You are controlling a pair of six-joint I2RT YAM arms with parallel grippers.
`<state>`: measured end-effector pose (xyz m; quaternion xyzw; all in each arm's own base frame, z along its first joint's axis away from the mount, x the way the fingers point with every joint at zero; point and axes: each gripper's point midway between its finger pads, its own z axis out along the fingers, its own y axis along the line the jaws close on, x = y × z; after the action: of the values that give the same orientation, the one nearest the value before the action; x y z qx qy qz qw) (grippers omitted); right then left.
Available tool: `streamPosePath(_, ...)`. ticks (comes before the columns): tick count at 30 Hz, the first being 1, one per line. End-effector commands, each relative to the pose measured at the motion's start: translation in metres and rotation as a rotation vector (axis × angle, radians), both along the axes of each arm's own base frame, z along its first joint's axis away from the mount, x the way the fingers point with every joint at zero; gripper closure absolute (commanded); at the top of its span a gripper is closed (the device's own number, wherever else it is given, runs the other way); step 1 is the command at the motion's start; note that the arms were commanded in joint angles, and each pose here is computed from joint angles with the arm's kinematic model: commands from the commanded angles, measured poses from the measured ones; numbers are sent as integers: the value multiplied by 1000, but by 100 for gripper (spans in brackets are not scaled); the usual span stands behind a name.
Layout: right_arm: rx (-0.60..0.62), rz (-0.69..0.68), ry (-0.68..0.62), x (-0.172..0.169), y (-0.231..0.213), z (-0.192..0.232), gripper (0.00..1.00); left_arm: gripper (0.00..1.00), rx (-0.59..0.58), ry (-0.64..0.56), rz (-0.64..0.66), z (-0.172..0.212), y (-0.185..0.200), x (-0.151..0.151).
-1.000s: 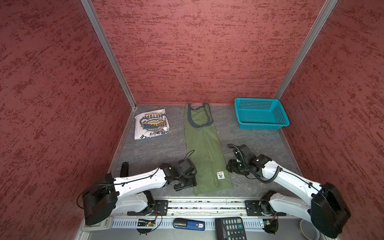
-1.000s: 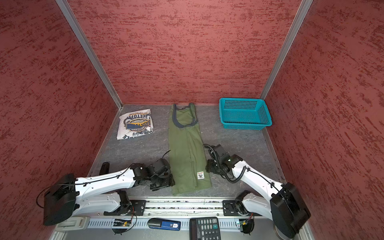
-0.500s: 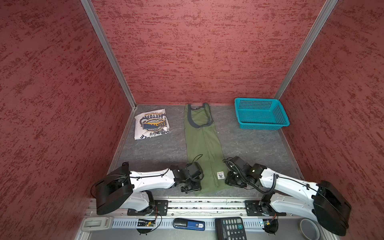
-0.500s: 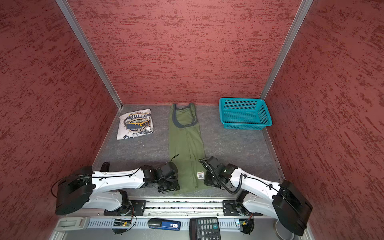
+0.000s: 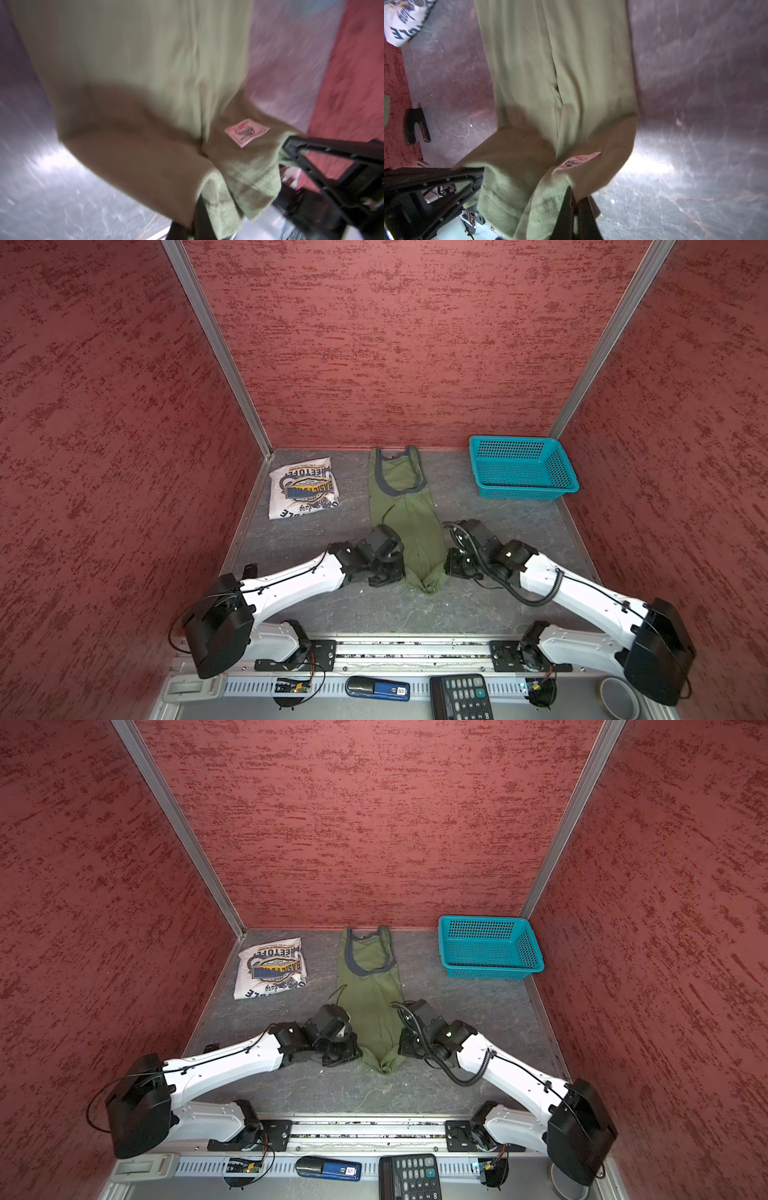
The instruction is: Fold and stack the tank tops
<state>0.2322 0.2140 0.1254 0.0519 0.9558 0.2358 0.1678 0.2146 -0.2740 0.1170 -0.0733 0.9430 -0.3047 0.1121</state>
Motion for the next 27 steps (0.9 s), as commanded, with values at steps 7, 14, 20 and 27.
streamPosePath(7,-42,31,-225,154,6,34,96,95,-7,-67,97,15,23,120)
streamPosePath(14,-27,28,-212,219,10,14,95,94,-39,-83,198,4,41,183)
streamPosePath(20,-12,28,-195,247,11,-6,92,90,-49,-52,237,-19,48,215)
streamPosePath(27,-10,14,-179,274,8,-26,63,72,-30,-1,293,-50,62,235)
